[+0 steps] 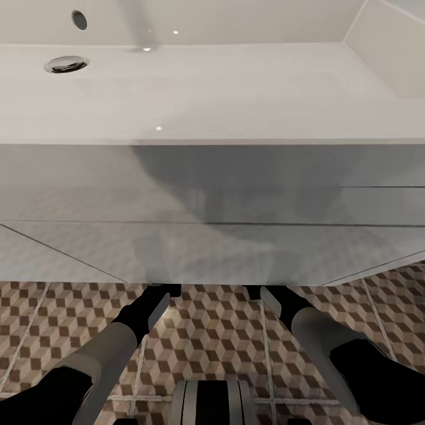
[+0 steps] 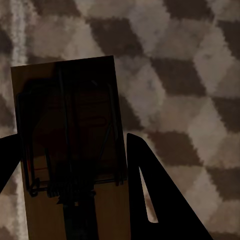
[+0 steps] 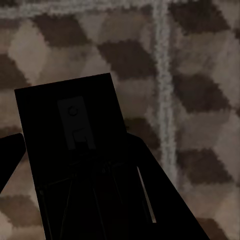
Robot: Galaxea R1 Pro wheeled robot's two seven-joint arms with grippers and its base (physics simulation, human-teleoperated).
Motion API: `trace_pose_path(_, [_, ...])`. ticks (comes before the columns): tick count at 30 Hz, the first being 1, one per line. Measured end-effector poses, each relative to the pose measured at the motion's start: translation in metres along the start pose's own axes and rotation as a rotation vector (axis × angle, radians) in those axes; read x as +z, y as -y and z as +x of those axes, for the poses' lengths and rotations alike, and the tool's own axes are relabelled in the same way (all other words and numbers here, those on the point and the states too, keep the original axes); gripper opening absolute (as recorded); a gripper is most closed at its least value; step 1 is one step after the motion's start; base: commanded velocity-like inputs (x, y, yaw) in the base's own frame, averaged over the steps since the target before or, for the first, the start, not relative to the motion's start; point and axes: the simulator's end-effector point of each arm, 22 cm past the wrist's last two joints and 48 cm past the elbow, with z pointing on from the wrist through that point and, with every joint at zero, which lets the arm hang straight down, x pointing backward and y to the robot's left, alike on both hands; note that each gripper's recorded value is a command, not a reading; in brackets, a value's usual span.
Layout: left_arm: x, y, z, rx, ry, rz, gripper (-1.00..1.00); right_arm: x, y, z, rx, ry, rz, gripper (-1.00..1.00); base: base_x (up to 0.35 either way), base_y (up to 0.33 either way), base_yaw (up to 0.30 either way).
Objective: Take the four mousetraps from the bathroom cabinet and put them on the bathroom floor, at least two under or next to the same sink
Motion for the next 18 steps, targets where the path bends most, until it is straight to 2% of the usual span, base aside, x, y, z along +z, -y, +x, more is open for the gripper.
trace_pose_path(18, [0.0022, 0.0000, 0.0005, -0.001, -0.002, 0.000, -1.00, 0.0012, -0.0040, -0.0020, 0.006, 0.009, -0.010, -1.00, 0.000, 0.000, 0.000])
